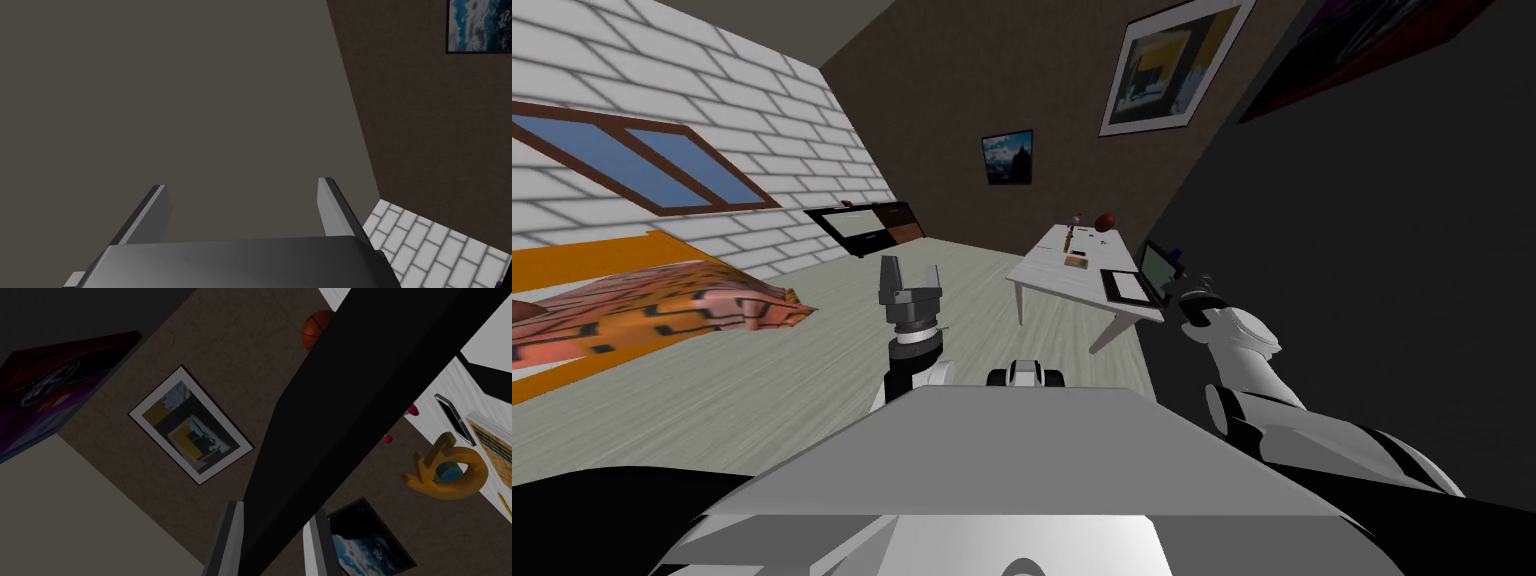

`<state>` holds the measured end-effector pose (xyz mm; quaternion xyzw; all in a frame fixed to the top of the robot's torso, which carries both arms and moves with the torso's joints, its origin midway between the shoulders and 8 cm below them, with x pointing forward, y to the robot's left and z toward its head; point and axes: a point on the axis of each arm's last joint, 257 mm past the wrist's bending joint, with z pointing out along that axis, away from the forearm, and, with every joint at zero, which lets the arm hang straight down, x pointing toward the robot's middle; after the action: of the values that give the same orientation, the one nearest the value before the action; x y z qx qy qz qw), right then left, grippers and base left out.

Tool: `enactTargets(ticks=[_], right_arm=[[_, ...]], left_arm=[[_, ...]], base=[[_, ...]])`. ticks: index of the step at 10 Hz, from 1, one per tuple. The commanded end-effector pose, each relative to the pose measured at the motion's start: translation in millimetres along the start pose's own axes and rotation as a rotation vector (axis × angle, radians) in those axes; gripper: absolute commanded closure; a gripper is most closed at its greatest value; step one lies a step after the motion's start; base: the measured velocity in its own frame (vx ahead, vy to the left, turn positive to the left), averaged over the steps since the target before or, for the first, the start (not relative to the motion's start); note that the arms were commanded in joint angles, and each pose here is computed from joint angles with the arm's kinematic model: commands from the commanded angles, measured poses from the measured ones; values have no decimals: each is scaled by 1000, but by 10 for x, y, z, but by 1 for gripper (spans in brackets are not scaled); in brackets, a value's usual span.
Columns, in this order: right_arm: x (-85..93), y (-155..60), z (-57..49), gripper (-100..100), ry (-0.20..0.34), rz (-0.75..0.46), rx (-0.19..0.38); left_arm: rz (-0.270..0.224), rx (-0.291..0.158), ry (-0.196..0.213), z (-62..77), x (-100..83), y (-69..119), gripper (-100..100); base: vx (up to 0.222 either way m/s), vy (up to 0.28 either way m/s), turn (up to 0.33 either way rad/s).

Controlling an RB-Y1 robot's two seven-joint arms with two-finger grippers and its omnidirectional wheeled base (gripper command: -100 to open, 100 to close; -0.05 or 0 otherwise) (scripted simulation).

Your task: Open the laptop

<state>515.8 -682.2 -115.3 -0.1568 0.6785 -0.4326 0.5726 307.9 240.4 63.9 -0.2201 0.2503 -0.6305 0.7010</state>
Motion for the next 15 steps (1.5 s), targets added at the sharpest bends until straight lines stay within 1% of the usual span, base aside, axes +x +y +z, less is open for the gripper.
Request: enactTargets(ticks=[1,2,3,4,5,6,7,8,9,10,11,15], right_arm=[[-215,244,-32,100,-47,3,-47],[-273,248,-28,100,-59,0,-48],[-295,242,-26,100,-63,-1,-47],[-423,450,-66,100,-94,6,-91],[-481,437,-63,100,-105,5,-89],[-589,656,-119,100,-132,14,-136],[-760,825,-184,100,-170,28,-174],[-891,1039,-267,100,-199,43,-221],[-1012,1097,-286,100,-223,39,-233],[-913,1052,-248,100,-199,42,-216],[-971,1096,-283,100,-220,-37,-218],[-1078,1133,-339,100,-253,-193,-207]], left_arm=[[0,0,0,1,0,0,0],[0,0,0,0,0,0,0],[0,0,0,0,0,0,0],[0,0,0,1,1,0,0],[0,0,0,0,0,0,0],[0,0,0,0,0,0,0],[0,0,0,0,0,0,0],[0,0,0,0,0,0,0],[0,0,0,0,0,0,0],[0,0,0,0,0,0,0],[0,0,0,1,1,0,0],[0,0,0,1,1,0,0]], base=[[95,15,-394],[96,30,-220],[33,10,31],[92,14,-299],[104,37,-243],[145,55,-367],[203,115,-451],[233,126,-496],[157,92,-350],[49,41,-58],[34,48,13],[40,68,-1]])
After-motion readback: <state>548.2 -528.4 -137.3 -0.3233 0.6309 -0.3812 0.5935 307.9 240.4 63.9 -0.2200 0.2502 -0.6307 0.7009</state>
